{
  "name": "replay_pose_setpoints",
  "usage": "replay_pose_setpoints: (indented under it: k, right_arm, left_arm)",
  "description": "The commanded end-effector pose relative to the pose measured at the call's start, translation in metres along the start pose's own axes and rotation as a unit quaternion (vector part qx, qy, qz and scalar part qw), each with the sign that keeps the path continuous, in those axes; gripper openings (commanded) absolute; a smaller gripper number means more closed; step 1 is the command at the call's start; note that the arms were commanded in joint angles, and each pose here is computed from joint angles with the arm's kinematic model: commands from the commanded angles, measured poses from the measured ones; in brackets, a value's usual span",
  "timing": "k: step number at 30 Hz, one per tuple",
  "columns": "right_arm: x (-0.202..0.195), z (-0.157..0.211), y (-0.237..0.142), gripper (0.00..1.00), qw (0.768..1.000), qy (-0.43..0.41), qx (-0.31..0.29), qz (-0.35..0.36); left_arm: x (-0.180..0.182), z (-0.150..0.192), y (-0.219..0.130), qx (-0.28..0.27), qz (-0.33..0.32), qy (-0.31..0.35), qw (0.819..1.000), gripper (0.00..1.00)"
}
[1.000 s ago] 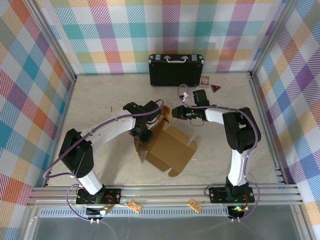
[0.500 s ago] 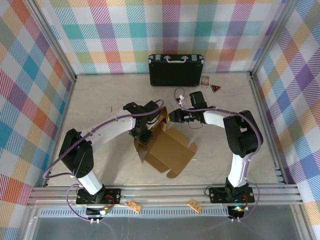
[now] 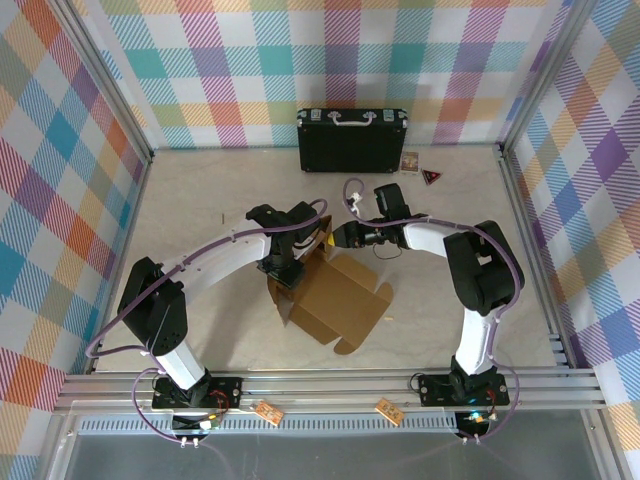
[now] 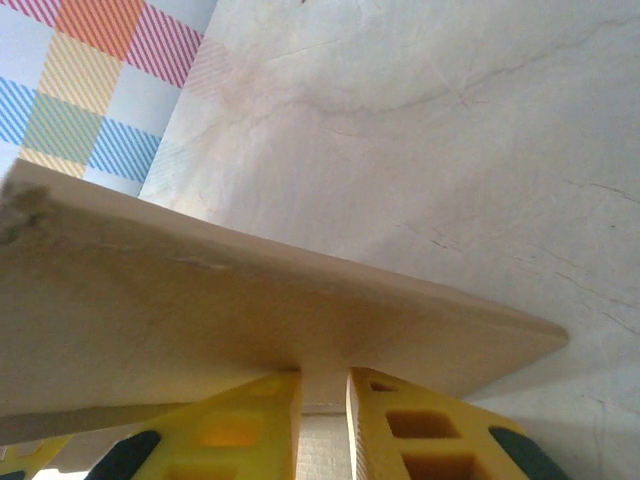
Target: Fold the paper box
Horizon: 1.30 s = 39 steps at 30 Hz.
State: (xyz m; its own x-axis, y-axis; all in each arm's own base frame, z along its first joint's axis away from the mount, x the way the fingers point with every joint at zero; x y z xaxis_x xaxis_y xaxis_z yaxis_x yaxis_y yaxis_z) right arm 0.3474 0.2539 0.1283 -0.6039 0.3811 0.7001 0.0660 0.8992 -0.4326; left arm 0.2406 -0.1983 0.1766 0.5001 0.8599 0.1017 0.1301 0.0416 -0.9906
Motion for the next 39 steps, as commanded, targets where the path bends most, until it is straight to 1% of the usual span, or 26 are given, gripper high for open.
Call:
replay_pose_setpoints:
  k: [1,3,7,10,13,17,20,28,29,32,35,37,39]
  right_arm:
    - [0.018,-0.004,0.012,0.24,0.997,-0.046,-0.003,-0.066]
    - [0.018,-0.004,0.012,0.25,0.997,-0.051,-0.007,-0.06]
    - [0.016,-0.008,0.009,0.33,0.997,-0.06,-0.016,-0.049]
    - [0.011,-0.014,0.007,0.35,0.998,-0.06,-0.021,-0.026]
    - [0.004,-0.019,0.002,0.39,0.998,-0.052,-0.024,-0.005]
    - [-0.004,-0.025,-0.008,0.44,0.998,-0.047,-0.037,0.0]
    - [-0.006,-0.031,-0.016,0.47,0.998,-0.05,-0.039,-0.023]
    - [-0.009,-0.044,-0.018,0.55,0.988,-0.047,-0.01,-0.145]
    - [-0.01,-0.047,-0.018,0.56,0.988,-0.046,-0.008,-0.148]
    - [-0.02,-0.05,-0.014,0.57,0.993,-0.036,-0.001,-0.116]
    - [-0.028,-0.052,-0.012,0.6,0.995,-0.02,-0.013,-0.092]
    - [-0.039,-0.056,-0.012,0.61,0.997,0.01,-0.028,-0.069]
    - [-0.057,-0.06,-0.018,0.61,0.996,0.059,-0.054,-0.036]
  left_arm:
    - [-0.004,0.004,0.007,0.021,0.008,0.02,1.0,0.47]
    - [-0.003,0.004,0.007,0.022,0.005,0.02,1.0,0.47]
    - [-0.004,0.006,0.007,0.024,0.006,0.021,0.999,0.47]
    - [-0.004,0.006,0.005,0.019,0.01,0.02,1.0,0.47]
    - [-0.004,0.007,0.005,0.019,0.01,0.02,1.0,0.47]
    - [-0.003,0.007,0.005,0.018,0.009,0.02,1.0,0.47]
    - [-0.004,0.007,0.006,0.021,0.008,0.021,1.0,0.47]
    - [-0.004,0.007,0.005,0.019,0.01,0.022,1.0,0.47]
    - [-0.004,0.007,0.005,0.019,0.011,0.022,1.0,0.47]
    - [-0.003,0.007,0.005,0.018,0.009,0.021,1.0,0.47]
    - [-0.004,0.007,0.005,0.018,0.01,0.023,1.0,0.47]
    - [-0.004,0.006,0.006,0.02,0.01,0.023,0.999,0.47]
    - [-0.004,0.007,0.008,0.024,0.008,0.023,0.999,0.47]
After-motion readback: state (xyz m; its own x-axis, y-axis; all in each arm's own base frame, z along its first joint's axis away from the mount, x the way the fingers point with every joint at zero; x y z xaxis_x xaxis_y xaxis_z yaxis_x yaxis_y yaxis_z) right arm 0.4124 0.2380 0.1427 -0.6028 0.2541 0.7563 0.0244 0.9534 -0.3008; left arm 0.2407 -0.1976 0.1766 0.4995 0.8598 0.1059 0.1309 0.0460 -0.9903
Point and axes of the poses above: each hand's point on the last joint's axis, 136 mm out from that joint toward the fingers, its own y axis out along the fingers, its own x axis along the line the jaws close on, z = x × y, the point moved 6 cm from there along -y, back along the fingers, and after that the axes turned 4 degrees about -y, right-handed, at the moved point
